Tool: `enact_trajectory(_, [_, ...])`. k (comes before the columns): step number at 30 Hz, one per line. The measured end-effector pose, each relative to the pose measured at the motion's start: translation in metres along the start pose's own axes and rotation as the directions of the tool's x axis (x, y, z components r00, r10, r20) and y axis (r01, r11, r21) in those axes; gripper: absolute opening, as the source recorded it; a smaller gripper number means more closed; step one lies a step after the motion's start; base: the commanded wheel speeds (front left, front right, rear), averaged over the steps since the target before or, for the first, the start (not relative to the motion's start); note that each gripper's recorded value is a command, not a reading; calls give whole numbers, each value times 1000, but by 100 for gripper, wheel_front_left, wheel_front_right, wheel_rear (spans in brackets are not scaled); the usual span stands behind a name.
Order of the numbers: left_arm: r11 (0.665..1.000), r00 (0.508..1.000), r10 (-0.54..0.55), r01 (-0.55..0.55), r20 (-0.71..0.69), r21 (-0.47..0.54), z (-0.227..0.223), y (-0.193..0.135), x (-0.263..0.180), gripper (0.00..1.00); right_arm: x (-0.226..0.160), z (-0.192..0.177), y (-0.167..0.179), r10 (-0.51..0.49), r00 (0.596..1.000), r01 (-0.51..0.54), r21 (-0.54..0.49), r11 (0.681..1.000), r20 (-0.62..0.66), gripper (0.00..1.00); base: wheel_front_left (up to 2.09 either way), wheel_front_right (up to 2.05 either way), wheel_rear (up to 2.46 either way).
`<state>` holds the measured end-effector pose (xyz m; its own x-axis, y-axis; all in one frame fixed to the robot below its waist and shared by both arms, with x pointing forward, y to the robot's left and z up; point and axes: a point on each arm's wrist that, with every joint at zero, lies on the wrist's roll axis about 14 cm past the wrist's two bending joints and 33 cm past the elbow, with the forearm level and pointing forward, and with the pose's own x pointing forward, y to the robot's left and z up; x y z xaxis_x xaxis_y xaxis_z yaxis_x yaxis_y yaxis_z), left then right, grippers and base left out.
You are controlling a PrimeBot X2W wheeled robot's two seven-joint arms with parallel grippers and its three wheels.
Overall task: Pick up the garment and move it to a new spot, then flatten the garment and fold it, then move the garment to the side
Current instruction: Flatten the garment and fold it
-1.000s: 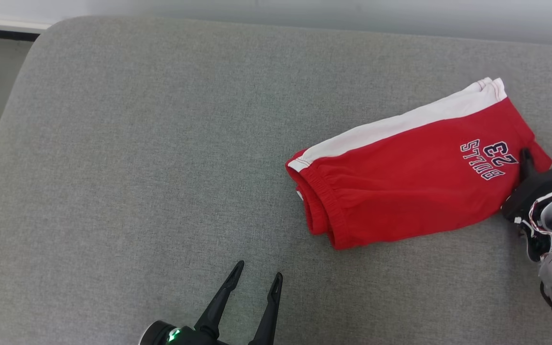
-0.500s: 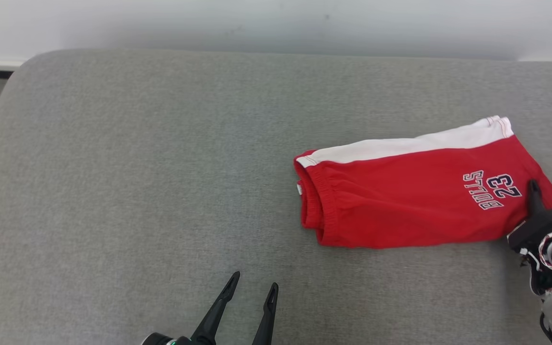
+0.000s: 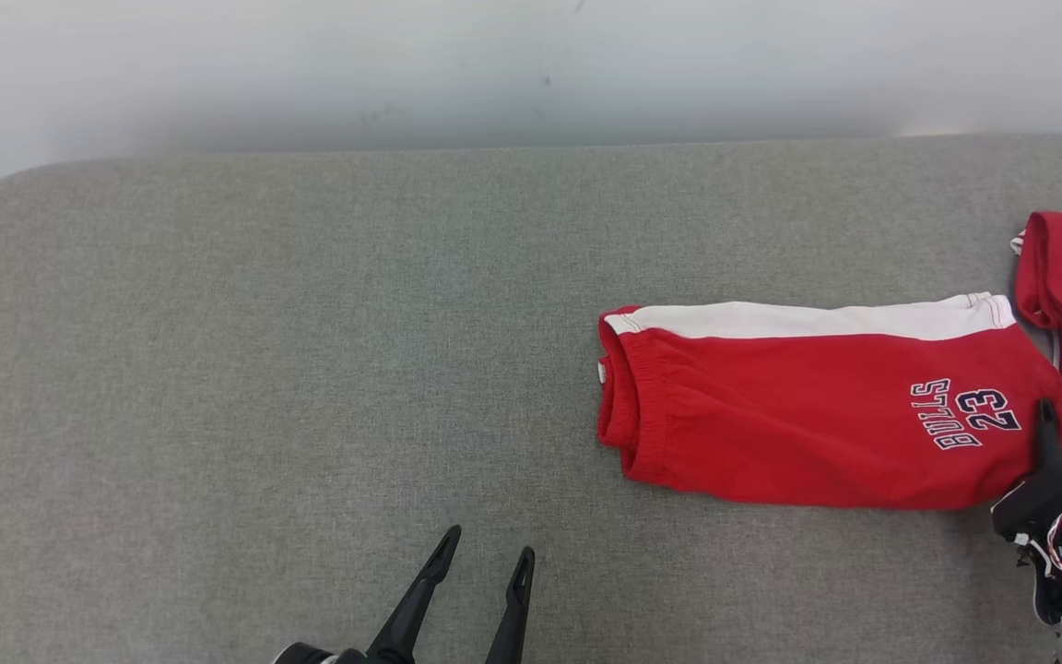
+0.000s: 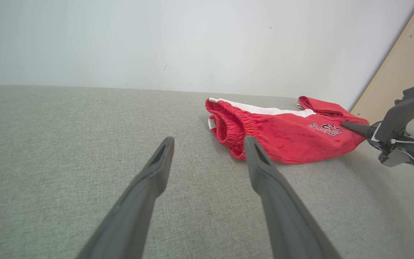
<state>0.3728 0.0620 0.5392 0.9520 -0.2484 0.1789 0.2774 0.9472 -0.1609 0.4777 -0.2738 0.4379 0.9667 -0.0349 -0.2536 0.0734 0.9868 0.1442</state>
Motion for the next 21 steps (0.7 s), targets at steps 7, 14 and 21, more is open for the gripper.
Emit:
enact_trajectory(7, [1000,1000,-2,2,7,-2,4,-2,-4,100,-1,17,15,41,998,-40,-29,999,50,0,0,0,0])
enact_trajectory(14, [1000,1000,6,-5,20,-3,9,-3,-10,100,-1,49,53,145,980,-135,-78,988,138,0,0,0,0])
enact_trajectory(21, [1000,999,8,-8,32,-8,15,-5,-15,100,-3,70,103,271,944,-249,-131,960,187,0,0,0,0])
